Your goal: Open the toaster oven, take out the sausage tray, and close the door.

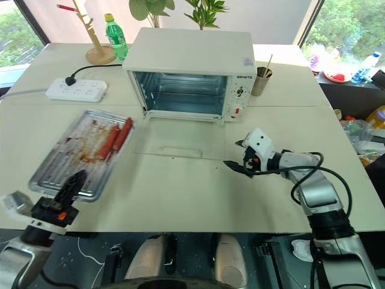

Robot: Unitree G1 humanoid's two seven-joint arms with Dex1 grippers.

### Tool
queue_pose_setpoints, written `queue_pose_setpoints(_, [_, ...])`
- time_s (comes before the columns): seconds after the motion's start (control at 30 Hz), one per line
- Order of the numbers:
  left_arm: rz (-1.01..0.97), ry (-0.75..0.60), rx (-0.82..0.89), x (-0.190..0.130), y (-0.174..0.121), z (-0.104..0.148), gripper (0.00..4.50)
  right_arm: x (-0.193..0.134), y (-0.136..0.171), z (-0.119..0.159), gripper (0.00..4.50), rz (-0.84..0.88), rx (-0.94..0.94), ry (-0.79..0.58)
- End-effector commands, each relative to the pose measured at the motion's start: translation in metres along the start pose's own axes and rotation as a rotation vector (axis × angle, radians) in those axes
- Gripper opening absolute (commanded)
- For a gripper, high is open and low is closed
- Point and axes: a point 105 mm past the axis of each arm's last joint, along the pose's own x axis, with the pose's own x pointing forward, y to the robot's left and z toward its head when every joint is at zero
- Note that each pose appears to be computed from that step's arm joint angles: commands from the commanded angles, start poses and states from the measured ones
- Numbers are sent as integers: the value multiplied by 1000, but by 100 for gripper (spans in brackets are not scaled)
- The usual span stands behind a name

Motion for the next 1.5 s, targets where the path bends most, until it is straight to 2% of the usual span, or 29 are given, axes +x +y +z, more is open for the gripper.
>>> queue_pose_setpoints(0.03, [-37,-48,25,-9,-14,4,0,8,-1,10,410,5,0,-32])
queue_pose_setpoints(0.2, [-19,-102,58,-9,-15,19,0,19,2,32,410,42,9,-87])
queue_pose_setpoints(0.53, [-4,-62,76,-11,-8,24,0,-1,-17,95,410,-36,43,-281])
queue_pose_setpoints(0.83, [17,78,74,-8,7,26,0,-16,9,90,410,62,-11,-244])
queue_pose_setpoints(0.97, [21,188,63,-3,13,21,0,-35,15,87,410,124,-8,-214])
queue_pose_setpoints(1.0, [13,231,59,0,13,18,0,-41,17,87,410,144,-7,-206])
queue_pose_setpoints(1.03, [8,272,56,3,13,14,0,-46,19,86,431,160,-6,-200])
queue_pose_setpoints(1.13, [-1,394,38,14,15,1,0,-60,25,84,431,196,6,-175])
queue_pose_setpoints(1.27, [-27,594,10,40,16,-24,0,-73,24,82,431,149,-2,-152])
queue_pose_setpoints(1.5, [-105,850,-3,81,7,-60,0,-92,29,74,431,81,14,-110])
